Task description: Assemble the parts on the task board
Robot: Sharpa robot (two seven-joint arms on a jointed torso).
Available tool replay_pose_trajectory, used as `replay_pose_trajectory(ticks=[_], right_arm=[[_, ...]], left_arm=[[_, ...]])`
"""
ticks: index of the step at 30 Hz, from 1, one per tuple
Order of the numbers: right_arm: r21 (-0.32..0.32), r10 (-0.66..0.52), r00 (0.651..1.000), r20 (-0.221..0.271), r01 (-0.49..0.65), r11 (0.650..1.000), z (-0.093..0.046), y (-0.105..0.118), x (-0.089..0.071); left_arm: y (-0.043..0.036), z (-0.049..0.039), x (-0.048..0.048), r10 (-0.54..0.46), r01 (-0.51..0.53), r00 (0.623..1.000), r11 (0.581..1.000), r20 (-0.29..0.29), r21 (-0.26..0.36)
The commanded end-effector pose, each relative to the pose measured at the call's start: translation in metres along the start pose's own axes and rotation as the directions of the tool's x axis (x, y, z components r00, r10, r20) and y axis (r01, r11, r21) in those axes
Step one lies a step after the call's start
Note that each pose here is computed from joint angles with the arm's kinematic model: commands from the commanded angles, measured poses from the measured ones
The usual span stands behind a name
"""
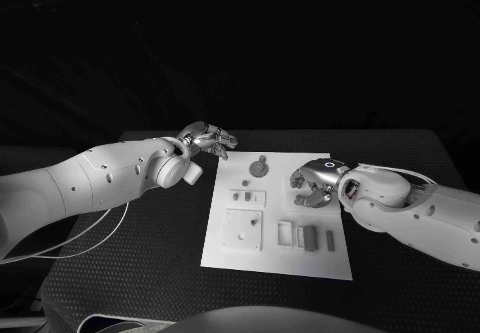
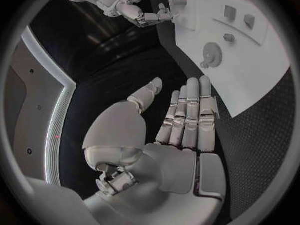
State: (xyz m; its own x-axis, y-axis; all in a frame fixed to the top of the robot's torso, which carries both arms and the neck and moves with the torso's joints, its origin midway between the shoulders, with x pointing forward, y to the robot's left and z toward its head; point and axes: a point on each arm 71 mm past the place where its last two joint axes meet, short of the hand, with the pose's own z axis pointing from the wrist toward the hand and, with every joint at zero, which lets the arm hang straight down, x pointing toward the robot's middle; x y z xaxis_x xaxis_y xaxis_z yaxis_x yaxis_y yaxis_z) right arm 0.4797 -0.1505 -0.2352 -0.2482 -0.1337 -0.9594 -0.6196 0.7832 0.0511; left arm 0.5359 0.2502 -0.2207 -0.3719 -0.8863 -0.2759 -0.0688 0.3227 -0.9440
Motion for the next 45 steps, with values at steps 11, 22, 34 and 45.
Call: replay_pose_trajectory(ticks=[11, 22, 34, 45], right_arm=[[-0.012, -0.036, 0.998, -0.058, 0.035, 0.999, 0.001, 0.004, 0.012], [-0.025, -0.036, 0.998, -0.051, 0.035, 0.999, 0.003, 0.009, 0.014], [-0.017, -0.039, 0.999, 0.016, 0.039, 0.999, 0.004, 0.011, 0.011], [-0.031, 0.018, 0.996, 0.092, -0.016, 0.999, -0.005, 0.016, -0.002]], left_arm=[[-0.002, 0.0002, 0.001, -0.007, 0.008, 1.0, 1.0, -0.011, 0.014], [-0.0019, 0.0003, 0.001, -0.007, 0.008, 1.0, 1.0, -0.011, 0.013], [-0.0022, 0.0008, 0.0019, -0.008, 0.008, 1.0, 1.0, -0.013, 0.013], [-0.0022, 0.0011, 0.002, -0.008, 0.008, 1.0, 1.0, -0.013, 0.013]])
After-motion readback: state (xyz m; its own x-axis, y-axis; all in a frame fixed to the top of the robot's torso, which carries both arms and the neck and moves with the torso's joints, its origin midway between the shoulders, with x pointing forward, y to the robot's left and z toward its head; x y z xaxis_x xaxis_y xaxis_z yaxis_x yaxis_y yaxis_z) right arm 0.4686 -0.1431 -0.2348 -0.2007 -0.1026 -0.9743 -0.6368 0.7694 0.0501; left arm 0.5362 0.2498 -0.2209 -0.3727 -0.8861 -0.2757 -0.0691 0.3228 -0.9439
